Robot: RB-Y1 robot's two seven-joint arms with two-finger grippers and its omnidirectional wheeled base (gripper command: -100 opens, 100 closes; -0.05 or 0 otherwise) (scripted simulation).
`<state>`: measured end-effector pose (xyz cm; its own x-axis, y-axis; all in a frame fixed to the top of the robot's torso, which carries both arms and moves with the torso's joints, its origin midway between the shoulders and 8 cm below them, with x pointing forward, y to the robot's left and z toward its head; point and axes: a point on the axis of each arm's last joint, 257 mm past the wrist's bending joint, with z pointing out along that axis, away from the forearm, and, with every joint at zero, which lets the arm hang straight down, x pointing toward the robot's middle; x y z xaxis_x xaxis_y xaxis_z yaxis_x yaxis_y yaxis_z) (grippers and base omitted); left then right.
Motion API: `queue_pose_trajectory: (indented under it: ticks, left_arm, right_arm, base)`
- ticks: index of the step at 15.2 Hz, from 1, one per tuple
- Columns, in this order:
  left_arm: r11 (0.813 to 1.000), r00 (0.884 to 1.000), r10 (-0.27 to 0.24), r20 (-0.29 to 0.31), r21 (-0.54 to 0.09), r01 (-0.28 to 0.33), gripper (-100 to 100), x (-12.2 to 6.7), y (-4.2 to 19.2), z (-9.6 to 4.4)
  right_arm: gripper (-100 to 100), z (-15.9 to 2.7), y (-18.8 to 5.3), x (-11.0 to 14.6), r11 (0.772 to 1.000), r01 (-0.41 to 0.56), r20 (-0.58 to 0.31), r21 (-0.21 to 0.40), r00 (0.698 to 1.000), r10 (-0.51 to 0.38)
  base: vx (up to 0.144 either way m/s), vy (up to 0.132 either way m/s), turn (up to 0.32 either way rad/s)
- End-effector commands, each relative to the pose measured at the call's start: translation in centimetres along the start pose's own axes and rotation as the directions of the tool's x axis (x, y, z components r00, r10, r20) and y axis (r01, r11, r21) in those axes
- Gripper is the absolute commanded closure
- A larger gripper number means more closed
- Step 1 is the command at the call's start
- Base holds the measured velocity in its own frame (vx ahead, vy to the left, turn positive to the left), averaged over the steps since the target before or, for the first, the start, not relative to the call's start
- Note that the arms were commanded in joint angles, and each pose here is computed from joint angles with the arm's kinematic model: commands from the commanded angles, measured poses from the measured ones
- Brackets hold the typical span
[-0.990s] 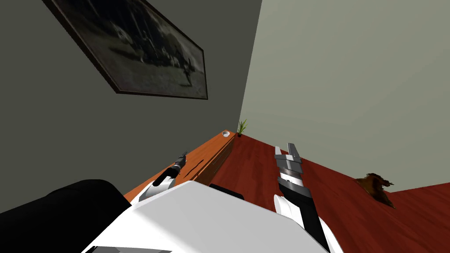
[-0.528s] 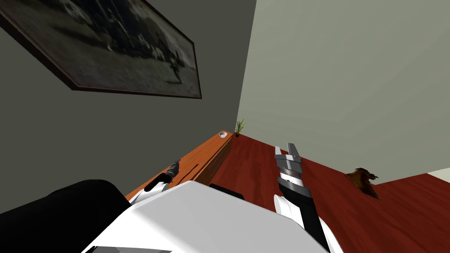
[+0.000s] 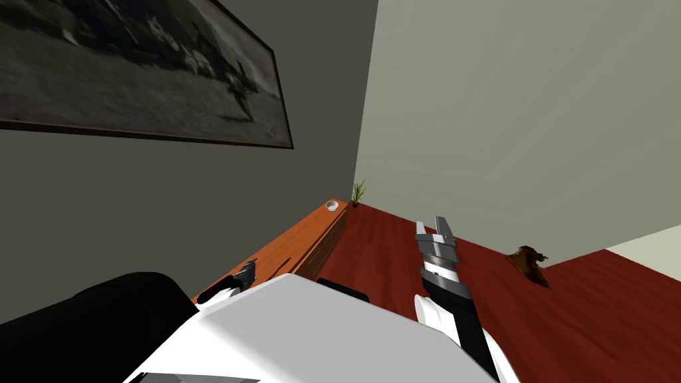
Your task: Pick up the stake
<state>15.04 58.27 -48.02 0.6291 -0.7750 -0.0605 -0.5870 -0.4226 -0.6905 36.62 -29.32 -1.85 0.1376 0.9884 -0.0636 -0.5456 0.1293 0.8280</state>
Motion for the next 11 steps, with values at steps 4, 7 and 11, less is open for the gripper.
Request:
queue_pose_trajectory:
  ticks: [4,7,11]
  left_arm:
    - [0.988,0.993,-0.09,0.07,-0.123,0.098,-100,-3.7,4.7,-0.6]
    - [0.954,0.973,-0.18,0.147,-0.214,0.209,-100,-7.1,8.8,-1.6]
    - [0.896,0.938,-0.258,0.234,-0.307,0.323,-100,-9.9,13.5,-3.4]
  right_arm:
    - [0,0.0,0.0,0.0,1.0,0.0,0.0,0.0,1.0,0.0]
    - [0,0.0,0.0,0.0,1.0,0.0,0.0,0.0,1.0,0.0]
    - [0,0.0,0.0,0.0,1.0,0.0,0.0,0.0,1.0,0.0]
  base:
    - [0.118,-0.023,-0.084]
    - [0.123,-0.037,-0.115]
    - [0.134,-0.016,-0.107]
